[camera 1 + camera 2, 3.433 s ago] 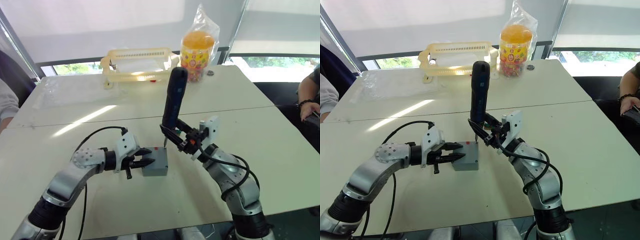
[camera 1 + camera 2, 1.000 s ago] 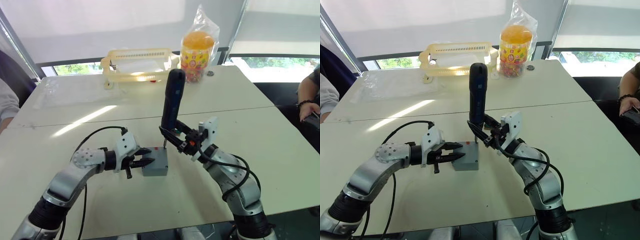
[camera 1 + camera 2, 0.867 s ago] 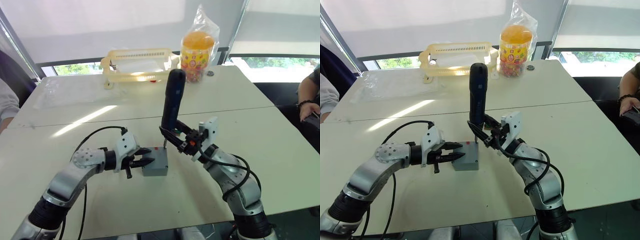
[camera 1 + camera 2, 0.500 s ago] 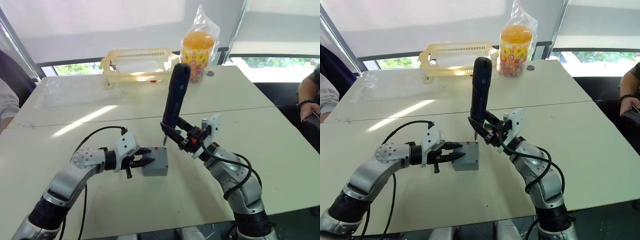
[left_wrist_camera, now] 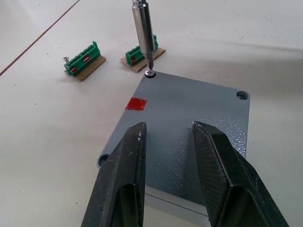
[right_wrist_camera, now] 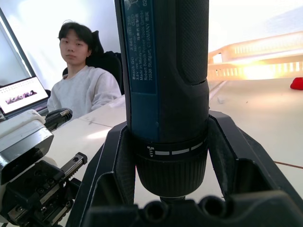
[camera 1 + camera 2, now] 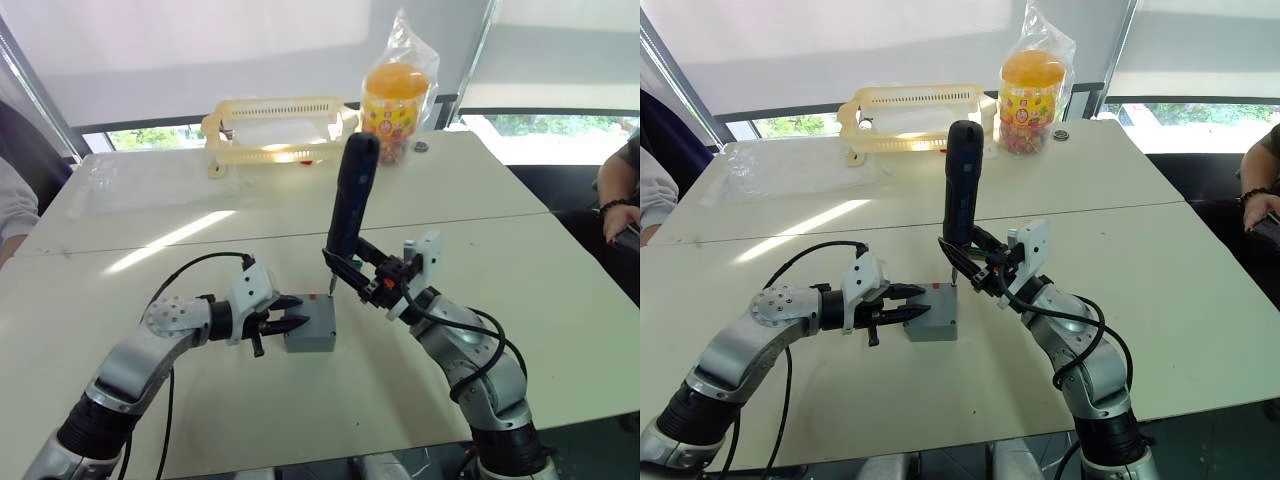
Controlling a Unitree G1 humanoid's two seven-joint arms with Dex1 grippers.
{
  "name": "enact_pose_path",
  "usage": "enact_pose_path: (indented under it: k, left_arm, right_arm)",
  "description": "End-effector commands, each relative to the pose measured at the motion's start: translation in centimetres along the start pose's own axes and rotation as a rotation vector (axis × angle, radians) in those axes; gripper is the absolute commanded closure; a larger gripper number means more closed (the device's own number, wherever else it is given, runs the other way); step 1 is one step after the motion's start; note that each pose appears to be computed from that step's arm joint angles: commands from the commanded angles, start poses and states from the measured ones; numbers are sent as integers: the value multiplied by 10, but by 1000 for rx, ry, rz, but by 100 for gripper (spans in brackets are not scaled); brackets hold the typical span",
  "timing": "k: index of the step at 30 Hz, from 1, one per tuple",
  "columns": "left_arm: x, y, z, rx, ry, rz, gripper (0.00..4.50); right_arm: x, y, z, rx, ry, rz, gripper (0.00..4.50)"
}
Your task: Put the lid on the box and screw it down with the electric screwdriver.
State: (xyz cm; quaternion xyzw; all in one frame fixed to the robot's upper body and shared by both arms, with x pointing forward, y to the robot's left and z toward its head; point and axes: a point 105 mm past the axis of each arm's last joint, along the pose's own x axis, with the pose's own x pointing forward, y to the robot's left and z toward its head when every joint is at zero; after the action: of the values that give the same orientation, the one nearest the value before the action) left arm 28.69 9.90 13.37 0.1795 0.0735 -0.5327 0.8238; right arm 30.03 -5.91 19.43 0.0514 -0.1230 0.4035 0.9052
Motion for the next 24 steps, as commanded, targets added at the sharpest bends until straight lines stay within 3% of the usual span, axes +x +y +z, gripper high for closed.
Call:
enact_pose_path:
  k: [1, 16, 24]
  left_arm:
    - [0, -1, -18, -28, 71, 9, 298]
    - [0, 0, -18, -29, 73, 14, 298]
    - [0, 0, -18, -32, 73, 13, 298]
  right_arm:
    - [1, 7, 19, -45, -78, 29, 275]
    - [2, 5, 5, -45, -44, 23, 275]
    - [-3, 20, -10, -123, 24, 131, 275]
